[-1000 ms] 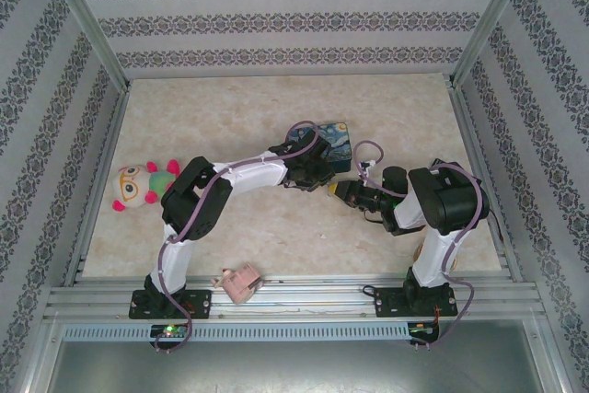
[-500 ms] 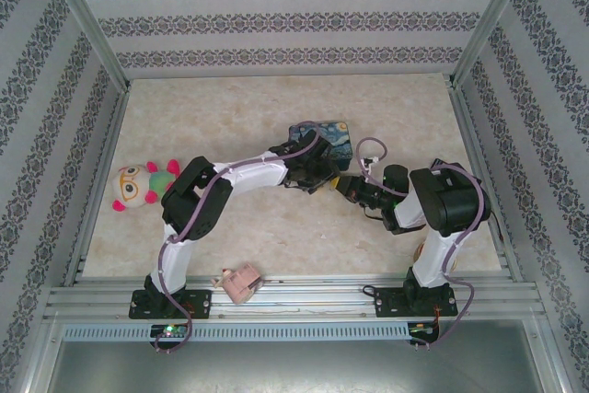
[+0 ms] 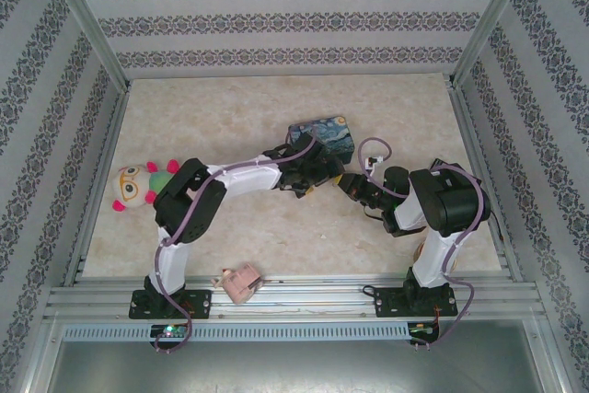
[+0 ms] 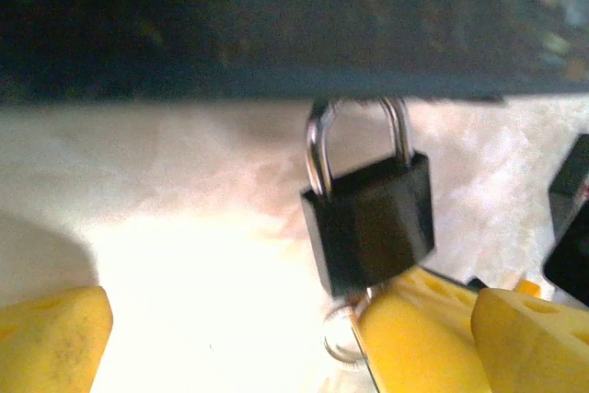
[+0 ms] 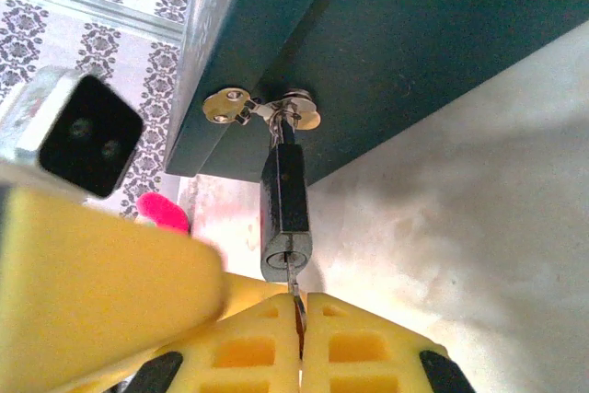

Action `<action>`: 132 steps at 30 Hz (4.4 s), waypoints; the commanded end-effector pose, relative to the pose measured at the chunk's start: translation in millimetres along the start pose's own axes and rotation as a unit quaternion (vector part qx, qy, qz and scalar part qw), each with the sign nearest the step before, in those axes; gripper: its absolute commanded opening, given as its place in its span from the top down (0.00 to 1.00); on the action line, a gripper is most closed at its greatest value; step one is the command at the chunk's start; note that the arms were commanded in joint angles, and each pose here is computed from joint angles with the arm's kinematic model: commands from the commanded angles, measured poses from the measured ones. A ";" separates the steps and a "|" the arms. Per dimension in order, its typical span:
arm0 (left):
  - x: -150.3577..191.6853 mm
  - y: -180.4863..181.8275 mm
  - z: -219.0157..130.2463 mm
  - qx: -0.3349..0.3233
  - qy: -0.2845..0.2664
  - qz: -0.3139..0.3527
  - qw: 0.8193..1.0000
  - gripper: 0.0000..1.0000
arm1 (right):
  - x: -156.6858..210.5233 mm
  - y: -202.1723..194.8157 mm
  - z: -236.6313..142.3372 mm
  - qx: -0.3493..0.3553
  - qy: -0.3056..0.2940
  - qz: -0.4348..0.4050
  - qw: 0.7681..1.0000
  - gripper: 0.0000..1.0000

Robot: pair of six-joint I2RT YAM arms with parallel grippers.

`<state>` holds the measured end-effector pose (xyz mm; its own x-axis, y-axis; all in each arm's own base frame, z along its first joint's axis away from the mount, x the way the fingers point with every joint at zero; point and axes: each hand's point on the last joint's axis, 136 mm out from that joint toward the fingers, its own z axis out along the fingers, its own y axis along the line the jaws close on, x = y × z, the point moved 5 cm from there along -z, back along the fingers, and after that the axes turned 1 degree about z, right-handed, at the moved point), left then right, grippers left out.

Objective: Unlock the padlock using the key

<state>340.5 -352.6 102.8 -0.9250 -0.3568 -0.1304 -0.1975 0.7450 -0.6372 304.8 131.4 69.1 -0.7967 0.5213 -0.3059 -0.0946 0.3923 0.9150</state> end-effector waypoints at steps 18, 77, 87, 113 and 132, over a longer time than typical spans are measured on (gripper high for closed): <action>-23.8 -5.2 -42.0 0.110 -0.101 0.018 0.989 0.08 | -21.3 19.2 13.5 -0.027 -0.067 -0.018 0.997 1.00; -42.6 -3.7 18.1 0.181 -0.144 -0.021 0.973 0.96 | -20.4 42.2 36.8 -0.048 -0.080 0.013 0.996 1.00; 10.7 -23.2 15.6 0.208 -0.064 0.015 0.976 1.00 | -15.1 55.8 29.5 -0.053 -0.097 0.009 0.994 0.92; -1.1 21.0 4.9 0.197 -0.132 -0.047 0.970 0.97 | 61.0 31.5 -39.4 0.086 -0.059 -0.009 0.994 0.57; 0.8 23.3 10.9 0.212 -0.116 -0.057 0.969 0.97 | 56.7 49.3 -41.7 0.122 -0.031 0.010 0.992 0.67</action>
<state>335.4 -343.8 82.4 -0.8040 -0.5592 -0.2020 -0.0937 0.4546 -0.8857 222.0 138.0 97.4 -0.7433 0.5874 -0.3202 0.1026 0.5730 0.8131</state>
